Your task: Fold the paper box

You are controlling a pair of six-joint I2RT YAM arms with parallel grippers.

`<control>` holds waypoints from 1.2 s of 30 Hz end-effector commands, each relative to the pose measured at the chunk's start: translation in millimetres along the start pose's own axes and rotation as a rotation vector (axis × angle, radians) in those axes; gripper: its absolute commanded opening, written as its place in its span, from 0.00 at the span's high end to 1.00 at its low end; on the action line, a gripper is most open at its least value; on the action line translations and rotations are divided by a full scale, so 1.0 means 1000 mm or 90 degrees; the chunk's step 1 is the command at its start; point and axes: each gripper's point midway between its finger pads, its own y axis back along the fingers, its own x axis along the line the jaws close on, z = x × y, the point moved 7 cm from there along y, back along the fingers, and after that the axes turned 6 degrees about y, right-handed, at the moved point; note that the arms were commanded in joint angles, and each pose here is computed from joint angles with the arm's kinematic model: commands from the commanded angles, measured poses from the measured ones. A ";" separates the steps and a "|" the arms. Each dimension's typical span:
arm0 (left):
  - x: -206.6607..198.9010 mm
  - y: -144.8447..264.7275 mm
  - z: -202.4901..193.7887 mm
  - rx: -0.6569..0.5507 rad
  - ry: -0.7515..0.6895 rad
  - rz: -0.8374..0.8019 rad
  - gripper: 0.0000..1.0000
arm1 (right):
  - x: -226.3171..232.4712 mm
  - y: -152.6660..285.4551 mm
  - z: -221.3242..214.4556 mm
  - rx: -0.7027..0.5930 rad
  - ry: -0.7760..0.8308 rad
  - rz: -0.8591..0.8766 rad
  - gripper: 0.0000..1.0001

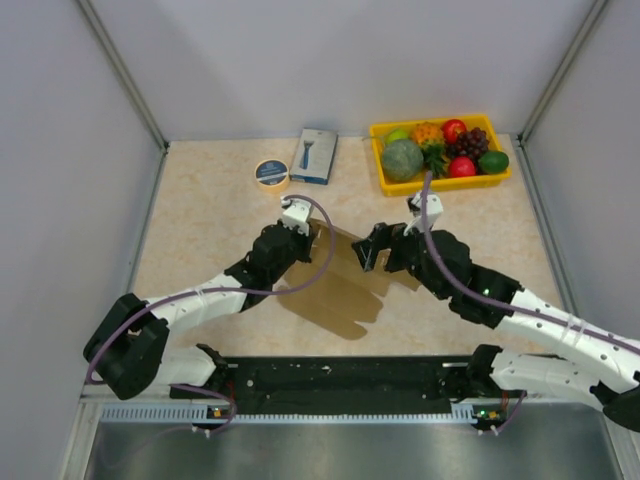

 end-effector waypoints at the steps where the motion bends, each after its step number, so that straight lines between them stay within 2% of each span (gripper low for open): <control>1: -0.003 -0.003 0.012 -0.060 0.048 0.021 1.00 | 0.021 0.006 -0.005 0.138 -0.452 -0.057 0.01; 2: -0.003 -0.003 0.013 -0.065 0.051 0.023 1.00 | 0.026 0.004 -0.003 0.143 -0.542 -0.064 0.01; 4: -0.002 -0.001 0.010 -0.069 0.056 0.032 1.00 | 0.025 0.000 -0.011 0.149 -0.658 -0.101 0.01; 5: -0.004 -0.001 0.012 -0.078 0.058 0.030 1.00 | 0.024 -0.003 -0.010 0.140 -0.770 -0.131 0.03; 7: -0.004 0.001 0.011 -0.082 0.063 0.035 1.00 | 0.018 -0.011 -0.017 0.112 -0.850 -0.182 0.14; 8: -0.005 0.001 0.011 -0.083 0.063 0.034 1.00 | 0.018 -0.014 -0.014 0.101 -0.909 -0.193 0.14; 11: -0.007 0.000 0.011 -0.076 0.055 0.040 1.00 | 0.020 -0.028 -0.011 0.080 -0.952 -0.208 0.11; 14: -0.007 0.001 0.010 -0.083 0.053 0.055 1.00 | 0.019 -0.041 -0.026 0.084 -1.022 -0.255 0.14; 17: -0.006 0.006 0.010 -0.096 0.059 0.064 1.00 | 0.016 -0.053 -0.035 0.066 -1.062 -0.289 0.22; 18: -0.005 0.007 0.011 -0.099 0.059 0.067 1.00 | 0.010 -0.056 -0.035 0.028 -1.058 -0.295 0.25; 19: -0.006 0.009 0.012 -0.105 0.060 0.067 1.00 | 0.008 -0.058 -0.032 0.010 -1.047 -0.294 0.32; 22: -0.006 0.014 0.013 -0.119 0.060 0.070 1.00 | 0.001 -0.062 -0.030 -0.030 -1.052 -0.313 0.37; 27: -0.009 0.016 0.012 -0.127 0.061 0.071 1.00 | -0.001 -0.075 -0.040 -0.019 -1.075 -0.345 0.41; 33: -0.011 0.017 0.010 -0.134 0.061 0.073 1.00 | -0.008 -0.085 -0.032 -0.052 -1.078 -0.356 0.45; 36: -0.012 0.017 0.010 -0.136 0.061 0.076 1.00 | -0.013 -0.091 -0.032 -0.051 -1.072 -0.366 0.51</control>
